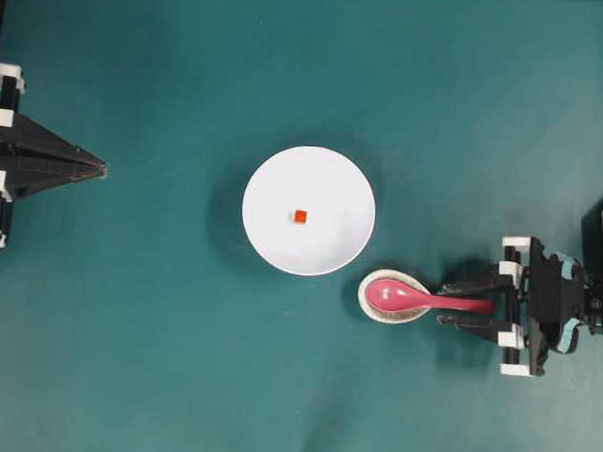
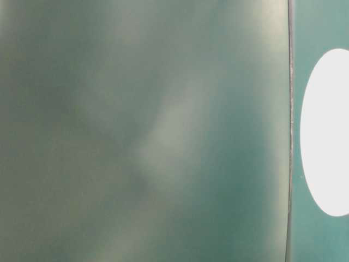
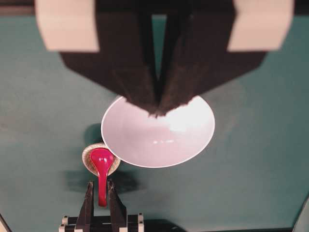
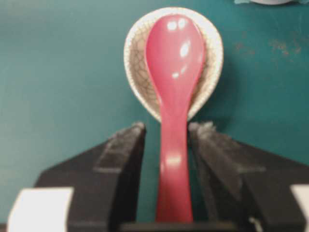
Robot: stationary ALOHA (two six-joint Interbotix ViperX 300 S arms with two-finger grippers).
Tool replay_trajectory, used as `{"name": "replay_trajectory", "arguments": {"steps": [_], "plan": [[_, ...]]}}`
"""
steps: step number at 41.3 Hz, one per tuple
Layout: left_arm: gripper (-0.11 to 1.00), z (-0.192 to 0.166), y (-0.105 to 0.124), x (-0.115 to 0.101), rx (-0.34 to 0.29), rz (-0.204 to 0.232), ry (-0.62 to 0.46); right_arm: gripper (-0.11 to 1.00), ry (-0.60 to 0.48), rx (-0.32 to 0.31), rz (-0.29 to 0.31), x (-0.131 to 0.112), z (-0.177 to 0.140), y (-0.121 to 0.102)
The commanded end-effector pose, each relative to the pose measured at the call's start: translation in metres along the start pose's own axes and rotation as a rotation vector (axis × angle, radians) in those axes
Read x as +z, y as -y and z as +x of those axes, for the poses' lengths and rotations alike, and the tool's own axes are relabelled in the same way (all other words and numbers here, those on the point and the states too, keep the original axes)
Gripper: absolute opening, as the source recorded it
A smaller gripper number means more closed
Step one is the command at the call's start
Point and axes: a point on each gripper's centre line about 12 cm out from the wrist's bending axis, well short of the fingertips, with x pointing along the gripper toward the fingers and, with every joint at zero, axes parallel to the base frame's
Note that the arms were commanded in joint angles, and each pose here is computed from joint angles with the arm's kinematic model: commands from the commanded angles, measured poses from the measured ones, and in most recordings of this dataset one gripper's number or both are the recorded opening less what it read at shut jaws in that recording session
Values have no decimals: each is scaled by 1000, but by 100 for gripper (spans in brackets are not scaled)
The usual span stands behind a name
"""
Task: Grip the spoon and scoop the red block from the bowl with right arm.
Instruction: 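Close the right gripper on the pink spoon handle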
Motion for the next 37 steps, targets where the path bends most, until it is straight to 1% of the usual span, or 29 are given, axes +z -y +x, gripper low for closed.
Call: {"name": "replay_trajectory", "arguments": {"steps": [1, 5, 23, 27, 37], "plan": [[0, 0, -1, 8, 3, 1, 23, 44, 20, 9, 1, 3, -1, -2], [0, 0, -1, 8, 3, 1, 21, 42, 32, 9, 2, 5, 0, -2], [0, 0, -1, 9, 4, 1, 27, 40, 38, 9, 1, 6, 0, -3], [0, 0, -1, 8, 3, 1, 26, 37, 40, 8, 2, 6, 0, -3], [0, 0, -1, 8, 3, 1, 26, 27, 40, 8, 2, 6, 0, -3]]}}
